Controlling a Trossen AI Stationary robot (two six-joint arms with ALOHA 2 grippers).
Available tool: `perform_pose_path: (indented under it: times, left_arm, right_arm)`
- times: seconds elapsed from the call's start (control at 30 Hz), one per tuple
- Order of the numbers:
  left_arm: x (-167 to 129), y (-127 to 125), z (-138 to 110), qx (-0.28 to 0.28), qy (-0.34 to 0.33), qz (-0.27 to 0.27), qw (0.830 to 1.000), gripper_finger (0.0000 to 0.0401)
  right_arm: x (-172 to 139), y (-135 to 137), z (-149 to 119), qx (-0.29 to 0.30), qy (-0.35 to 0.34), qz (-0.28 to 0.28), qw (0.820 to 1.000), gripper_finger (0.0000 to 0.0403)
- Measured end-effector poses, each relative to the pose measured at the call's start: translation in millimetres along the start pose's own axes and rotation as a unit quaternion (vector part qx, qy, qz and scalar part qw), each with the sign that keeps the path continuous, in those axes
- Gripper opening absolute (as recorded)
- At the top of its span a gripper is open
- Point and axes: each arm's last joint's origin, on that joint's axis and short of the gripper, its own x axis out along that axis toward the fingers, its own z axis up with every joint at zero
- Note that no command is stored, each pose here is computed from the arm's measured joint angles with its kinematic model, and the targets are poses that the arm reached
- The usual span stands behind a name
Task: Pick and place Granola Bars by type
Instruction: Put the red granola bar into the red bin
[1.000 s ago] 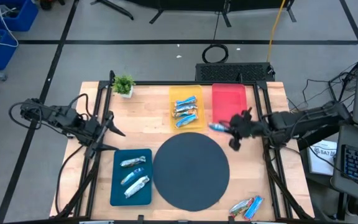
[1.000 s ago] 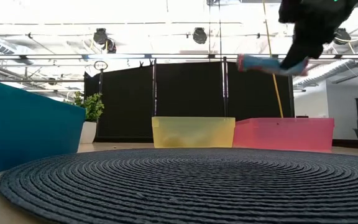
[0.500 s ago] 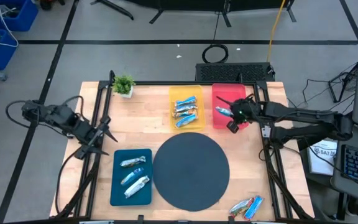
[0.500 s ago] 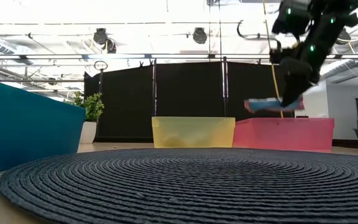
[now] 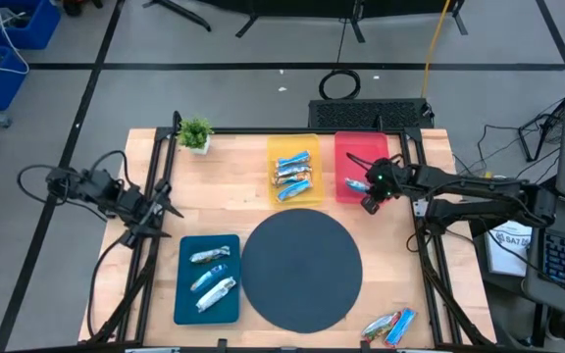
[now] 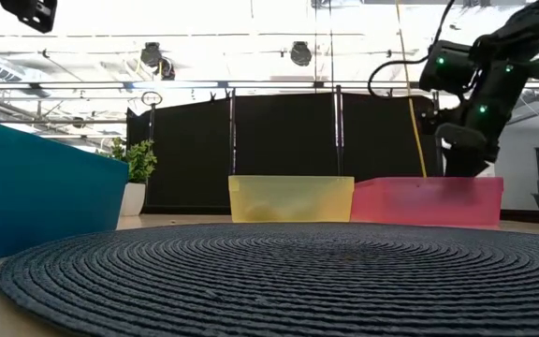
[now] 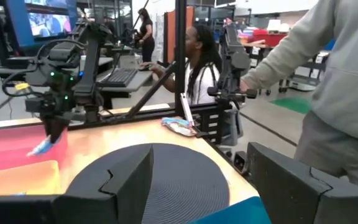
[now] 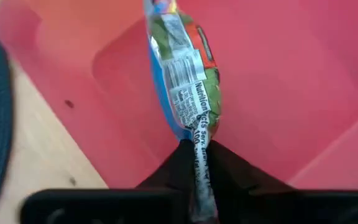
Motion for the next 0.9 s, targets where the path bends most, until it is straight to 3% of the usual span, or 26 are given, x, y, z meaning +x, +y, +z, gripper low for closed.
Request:
perform_pose_path:
  times: [0.23, 0.33, 0.5, 0.63, 0.77, 0.9]
  left_arm:
    - [3.6, 0.3, -13.3, -0.018, -0.02, -0.006, 1.0, 0.0261]
    - [4.9, 0.0, -15.6, -0.022, -0.016, -0.015, 1.0, 0.0258]
    - [4.8, -0.4, -17.2, -0.018, -0.008, -0.022, 1.0, 0.0264]
    - [4.9, -0.4, -18.9, -0.016, 0.001, -0.022, 1.0, 0.0265]
    - [4.9, -0.4, -18.6, -0.022, 0.0, -0.021, 1.0, 0.0258]
    - [4.9, -0.4, -18.4, -0.026, -0.001, -0.022, 0.999, 0.0255]
  right_arm:
    - [-15.5, 3.0, 14.0, -0.018, -0.032, 0.014, 0.999, 0.0157]
    - [-35.6, 8.1, 22.2, 0.002, -0.005, 0.073, 0.997, 0.0184]
    - [-73.8, 33.0, 23.0, -0.025, 0.048, 0.225, 0.973, 0.0182]
    - [-106.5, 64.5, 20.0, -0.096, 0.059, 0.328, 0.938, 0.0167]
    - [-131.9, 100.6, 6.6, -0.15, 0.068, 0.39, 0.906, 0.0163]
    - [-145.0, 131.3, -21.3, -0.175, 0.09, 0.4, 0.895, 0.0162]
